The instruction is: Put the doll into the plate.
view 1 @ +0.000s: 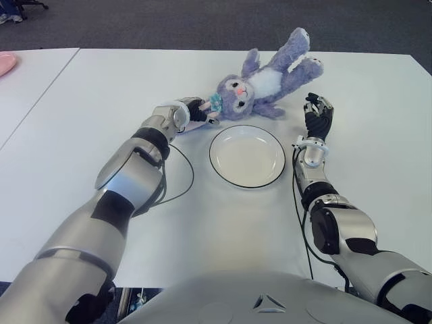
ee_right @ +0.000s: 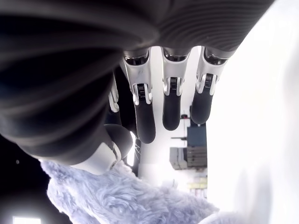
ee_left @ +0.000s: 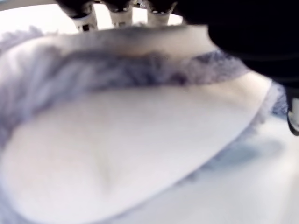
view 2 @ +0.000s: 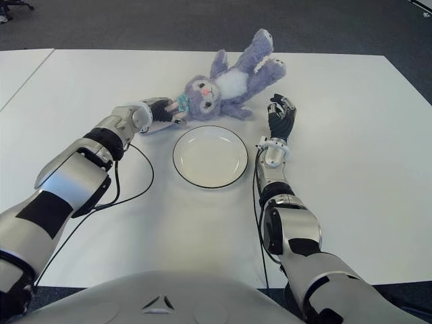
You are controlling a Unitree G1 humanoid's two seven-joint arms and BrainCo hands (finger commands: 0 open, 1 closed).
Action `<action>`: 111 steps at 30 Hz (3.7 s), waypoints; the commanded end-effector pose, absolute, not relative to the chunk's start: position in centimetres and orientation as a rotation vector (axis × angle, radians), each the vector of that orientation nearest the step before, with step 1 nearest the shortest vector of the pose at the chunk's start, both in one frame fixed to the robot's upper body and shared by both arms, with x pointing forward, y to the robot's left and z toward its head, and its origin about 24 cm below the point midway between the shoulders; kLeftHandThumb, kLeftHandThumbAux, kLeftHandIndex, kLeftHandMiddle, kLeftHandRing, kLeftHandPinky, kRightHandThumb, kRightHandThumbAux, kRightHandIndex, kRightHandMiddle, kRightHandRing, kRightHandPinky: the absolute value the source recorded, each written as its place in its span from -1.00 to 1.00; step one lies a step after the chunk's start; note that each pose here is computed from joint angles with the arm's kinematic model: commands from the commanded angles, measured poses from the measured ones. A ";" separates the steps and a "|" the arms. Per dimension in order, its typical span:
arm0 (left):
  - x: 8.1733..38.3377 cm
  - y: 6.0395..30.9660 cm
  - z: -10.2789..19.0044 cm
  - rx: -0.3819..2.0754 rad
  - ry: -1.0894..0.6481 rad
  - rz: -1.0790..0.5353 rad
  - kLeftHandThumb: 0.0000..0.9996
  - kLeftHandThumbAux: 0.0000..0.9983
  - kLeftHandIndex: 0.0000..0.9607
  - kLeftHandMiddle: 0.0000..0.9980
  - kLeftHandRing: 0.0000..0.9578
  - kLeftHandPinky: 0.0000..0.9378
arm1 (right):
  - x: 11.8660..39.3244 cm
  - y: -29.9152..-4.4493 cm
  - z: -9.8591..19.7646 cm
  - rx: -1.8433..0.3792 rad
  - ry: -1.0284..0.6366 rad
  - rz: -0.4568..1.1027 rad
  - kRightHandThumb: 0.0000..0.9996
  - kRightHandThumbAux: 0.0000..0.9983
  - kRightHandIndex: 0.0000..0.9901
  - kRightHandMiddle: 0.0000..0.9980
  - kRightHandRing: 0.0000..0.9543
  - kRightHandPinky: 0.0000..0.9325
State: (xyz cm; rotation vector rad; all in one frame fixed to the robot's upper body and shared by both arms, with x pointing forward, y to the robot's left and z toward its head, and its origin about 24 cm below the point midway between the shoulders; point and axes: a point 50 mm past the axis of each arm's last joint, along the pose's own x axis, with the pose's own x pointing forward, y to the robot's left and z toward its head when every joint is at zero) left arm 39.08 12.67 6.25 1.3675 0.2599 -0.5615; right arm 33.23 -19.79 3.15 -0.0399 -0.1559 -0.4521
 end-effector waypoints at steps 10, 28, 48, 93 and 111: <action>35.6 13.3 0.5 1.595 0.182 -0.645 -0.50 0.11 0.36 0.15 0.16 0.06 | 22.0 -18.3 -9.2 -0.114 0.344 -0.458 0.45 0.44 -0.13 -0.40 -0.55 -0.45; 37.1 12.5 4.4 1.931 -0.424 -0.529 -0.29 0.34 0.53 0.64 0.69 0.75 | 22.1 -18.2 -9.1 -0.079 0.345 -0.458 0.45 0.44 -0.13 -0.31 -0.42 -0.34; 38.2 13.7 8.5 1.905 -0.648 -0.444 -0.51 0.54 0.29 0.71 0.79 0.86 | 22.3 -18.0 -9.0 -0.066 0.340 -0.459 0.44 0.44 -0.13 -0.23 -0.29 -0.22; 34.0 14.4 22.3 1.433 -1.102 -0.339 -0.41 0.23 0.72 0.81 0.87 0.89 | 22.6 -17.8 -9.1 -0.045 0.357 -0.417 0.45 0.44 -0.13 -0.19 -0.19 -0.10; 31.4 15.0 23.4 1.356 -1.181 -0.330 -0.52 0.16 0.78 0.82 0.85 0.81 | 22.6 -17.6 -9.1 -0.035 0.358 -0.420 0.45 0.44 -0.13 -0.18 -0.19 -0.10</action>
